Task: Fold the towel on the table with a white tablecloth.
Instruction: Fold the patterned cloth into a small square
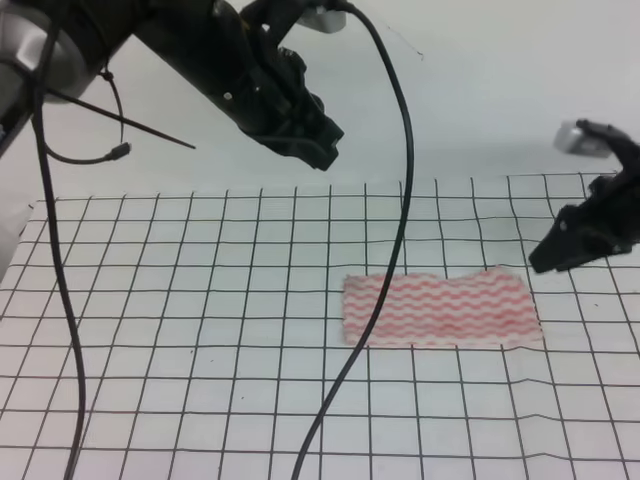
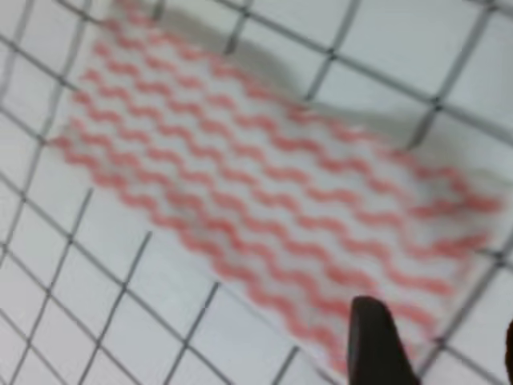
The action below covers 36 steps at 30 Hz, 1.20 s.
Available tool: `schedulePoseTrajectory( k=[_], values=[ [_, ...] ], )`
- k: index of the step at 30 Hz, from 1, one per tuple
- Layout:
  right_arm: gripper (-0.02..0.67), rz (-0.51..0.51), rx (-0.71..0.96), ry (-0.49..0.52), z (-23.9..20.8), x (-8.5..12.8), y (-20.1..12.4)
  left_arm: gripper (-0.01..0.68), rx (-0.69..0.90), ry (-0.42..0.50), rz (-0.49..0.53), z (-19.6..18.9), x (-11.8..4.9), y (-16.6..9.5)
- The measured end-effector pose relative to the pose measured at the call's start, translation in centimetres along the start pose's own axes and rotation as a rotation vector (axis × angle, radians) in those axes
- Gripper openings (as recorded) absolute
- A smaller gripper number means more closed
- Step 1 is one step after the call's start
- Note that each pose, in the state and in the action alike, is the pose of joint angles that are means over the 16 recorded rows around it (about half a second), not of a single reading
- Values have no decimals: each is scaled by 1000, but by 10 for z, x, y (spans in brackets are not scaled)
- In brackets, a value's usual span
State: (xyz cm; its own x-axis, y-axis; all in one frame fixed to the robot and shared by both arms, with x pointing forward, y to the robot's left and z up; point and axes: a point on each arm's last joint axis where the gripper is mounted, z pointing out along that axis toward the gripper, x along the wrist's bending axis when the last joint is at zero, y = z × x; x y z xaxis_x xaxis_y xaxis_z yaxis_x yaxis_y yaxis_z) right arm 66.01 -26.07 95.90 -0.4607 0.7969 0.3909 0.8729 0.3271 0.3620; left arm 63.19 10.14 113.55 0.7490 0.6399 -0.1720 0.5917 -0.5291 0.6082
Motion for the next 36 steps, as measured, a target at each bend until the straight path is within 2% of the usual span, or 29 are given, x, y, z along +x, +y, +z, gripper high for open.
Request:
schedulePoseTrajectory(
  k=[16,22,30,36],
  values=[
    [333,197,-4,75,45,-13,-29,0,-14,6,8,-8,-3,1],
    [253,230,-17,118,54,-13,-30,0,-14,6,7,-8,-3,1],
    [120,217,-40,160,48,-6,-25,1,-15,5,7,-8,-3,1],
    [75,195,-56,165,36,3,-21,1,-15,5,7,-8,-3,1]
  ],
)
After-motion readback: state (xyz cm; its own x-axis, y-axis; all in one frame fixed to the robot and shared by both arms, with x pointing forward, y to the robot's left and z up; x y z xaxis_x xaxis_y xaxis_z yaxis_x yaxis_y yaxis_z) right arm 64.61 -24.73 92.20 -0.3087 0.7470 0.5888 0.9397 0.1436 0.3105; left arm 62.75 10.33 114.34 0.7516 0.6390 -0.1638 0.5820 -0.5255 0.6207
